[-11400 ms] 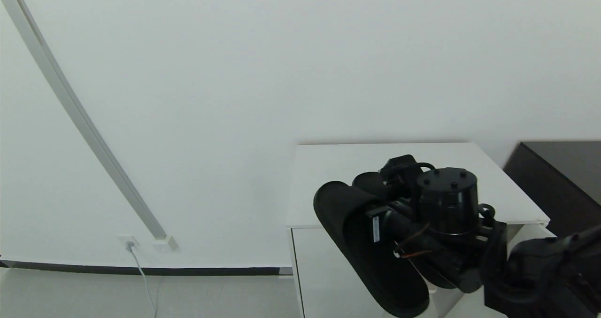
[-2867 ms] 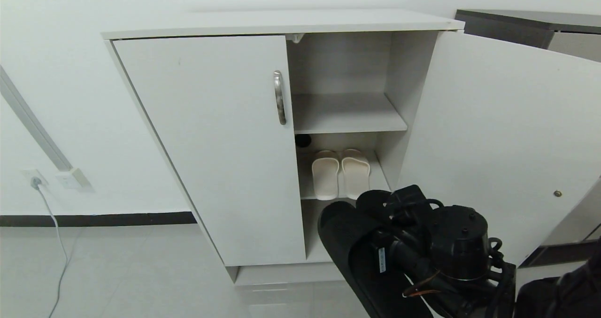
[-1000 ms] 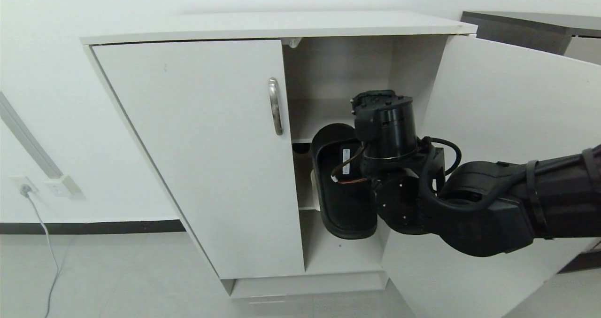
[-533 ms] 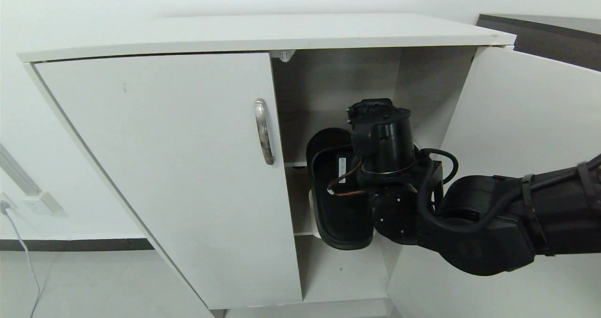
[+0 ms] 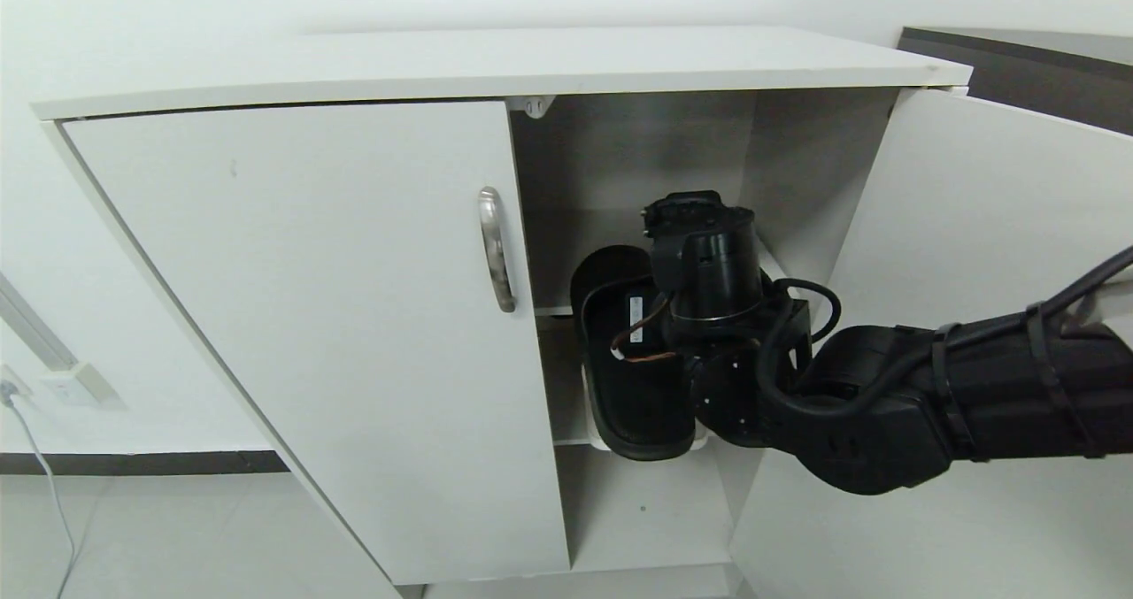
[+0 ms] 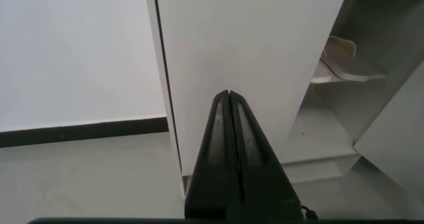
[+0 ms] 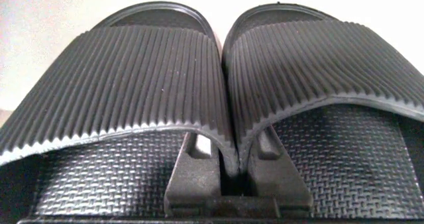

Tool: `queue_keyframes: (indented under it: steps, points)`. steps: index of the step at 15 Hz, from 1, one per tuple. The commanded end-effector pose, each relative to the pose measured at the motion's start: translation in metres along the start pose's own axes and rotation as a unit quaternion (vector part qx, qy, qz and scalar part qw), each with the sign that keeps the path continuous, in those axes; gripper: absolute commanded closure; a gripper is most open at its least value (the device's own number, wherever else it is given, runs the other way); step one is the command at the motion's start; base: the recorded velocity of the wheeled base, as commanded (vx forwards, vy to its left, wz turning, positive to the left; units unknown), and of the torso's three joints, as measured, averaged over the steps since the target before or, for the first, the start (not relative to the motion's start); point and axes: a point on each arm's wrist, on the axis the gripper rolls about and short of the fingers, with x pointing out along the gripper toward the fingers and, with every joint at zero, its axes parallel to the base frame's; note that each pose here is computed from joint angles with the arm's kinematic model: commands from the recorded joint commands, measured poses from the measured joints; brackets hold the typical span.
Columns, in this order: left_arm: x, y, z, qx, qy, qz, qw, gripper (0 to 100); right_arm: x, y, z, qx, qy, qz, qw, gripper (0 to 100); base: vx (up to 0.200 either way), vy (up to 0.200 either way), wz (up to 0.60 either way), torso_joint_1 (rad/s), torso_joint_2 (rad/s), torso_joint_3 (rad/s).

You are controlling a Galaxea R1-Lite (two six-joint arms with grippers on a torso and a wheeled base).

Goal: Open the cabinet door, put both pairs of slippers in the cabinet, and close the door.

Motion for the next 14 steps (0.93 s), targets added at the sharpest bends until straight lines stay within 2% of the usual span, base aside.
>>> queue_keyframes:
  steps: [1,8,14]
  points:
    - [0.000,0.000,0.000,0.000,0.001,0.000,1.0000,100,0.025,0.001,0.004,-0.002,0.001,-0.007,1.000,100,0.000,0.000,0.00,0.000,0.00,0.000]
    - [0.000,0.000,0.000,-0.002,0.001,0.001,1.0000,100,0.066,0.004,0.032,0.004,0.004,-0.020,1.000,100,0.000,0.000,0.00,0.000,0.00,0.000]
    - [0.000,0.000,0.000,-0.002,0.001,0.001,1.0000,100,0.086,0.007,0.037,0.006,0.004,-0.031,0.999,100,0.000,0.000,0.00,0.000,0.00,0.000]
